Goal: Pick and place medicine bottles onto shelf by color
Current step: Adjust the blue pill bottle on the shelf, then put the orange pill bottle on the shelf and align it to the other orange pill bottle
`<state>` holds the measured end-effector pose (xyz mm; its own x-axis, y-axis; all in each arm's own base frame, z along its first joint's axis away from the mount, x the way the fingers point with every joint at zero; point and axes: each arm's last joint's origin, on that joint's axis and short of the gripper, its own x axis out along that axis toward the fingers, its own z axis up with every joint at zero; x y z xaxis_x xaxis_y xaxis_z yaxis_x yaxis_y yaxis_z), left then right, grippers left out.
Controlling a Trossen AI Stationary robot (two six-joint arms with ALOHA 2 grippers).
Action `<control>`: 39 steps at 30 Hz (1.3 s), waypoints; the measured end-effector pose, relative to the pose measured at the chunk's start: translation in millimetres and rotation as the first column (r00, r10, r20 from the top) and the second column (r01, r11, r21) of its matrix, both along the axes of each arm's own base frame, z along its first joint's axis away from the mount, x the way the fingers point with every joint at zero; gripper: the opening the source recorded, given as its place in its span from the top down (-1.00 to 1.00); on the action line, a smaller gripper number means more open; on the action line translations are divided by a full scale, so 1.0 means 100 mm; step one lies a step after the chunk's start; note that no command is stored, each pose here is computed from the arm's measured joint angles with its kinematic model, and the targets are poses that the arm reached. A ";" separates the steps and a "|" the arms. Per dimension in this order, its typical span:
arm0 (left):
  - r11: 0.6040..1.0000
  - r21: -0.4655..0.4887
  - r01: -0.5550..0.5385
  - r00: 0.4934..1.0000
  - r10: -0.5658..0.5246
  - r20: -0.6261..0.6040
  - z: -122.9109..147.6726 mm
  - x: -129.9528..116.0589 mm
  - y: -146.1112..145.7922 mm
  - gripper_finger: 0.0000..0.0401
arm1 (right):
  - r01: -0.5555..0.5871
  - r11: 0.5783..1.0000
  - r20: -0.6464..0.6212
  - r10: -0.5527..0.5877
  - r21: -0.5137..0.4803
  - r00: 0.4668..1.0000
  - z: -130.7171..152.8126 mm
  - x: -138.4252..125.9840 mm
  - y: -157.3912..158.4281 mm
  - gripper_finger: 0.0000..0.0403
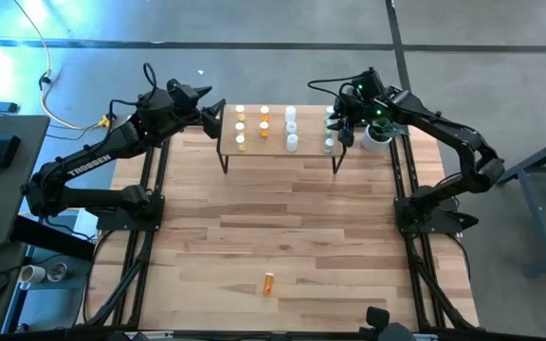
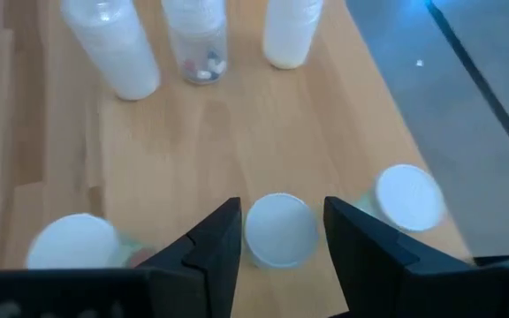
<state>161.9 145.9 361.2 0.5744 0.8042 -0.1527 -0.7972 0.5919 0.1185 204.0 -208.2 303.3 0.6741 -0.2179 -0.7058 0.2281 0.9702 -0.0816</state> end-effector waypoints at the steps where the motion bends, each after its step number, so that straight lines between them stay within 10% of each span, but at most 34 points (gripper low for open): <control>1: 1.000 0.000 0.000 1.000 0.000 0.000 0.00 0.00 0.00 -0.27 | 0.007 1.000 -0.003 -0.007 -0.008 1.000 0.00 0.00 0.00 0.24; 27: 0.998 -0.069 -0.011 0.998 0.016 0.065 -0.02 0.00 0.00 -0.27 | 0.121 0.992 0.213 -0.124 0.029 0.969 0.43 -0.10 0.27 0.24; 39: 0.962 -0.196 0.191 0.981 -0.190 0.027 -0.12 0.09 -0.18 -0.27 | 0.007 0.970 0.303 -0.083 0.243 0.949 0.57 0.19 0.90 0.24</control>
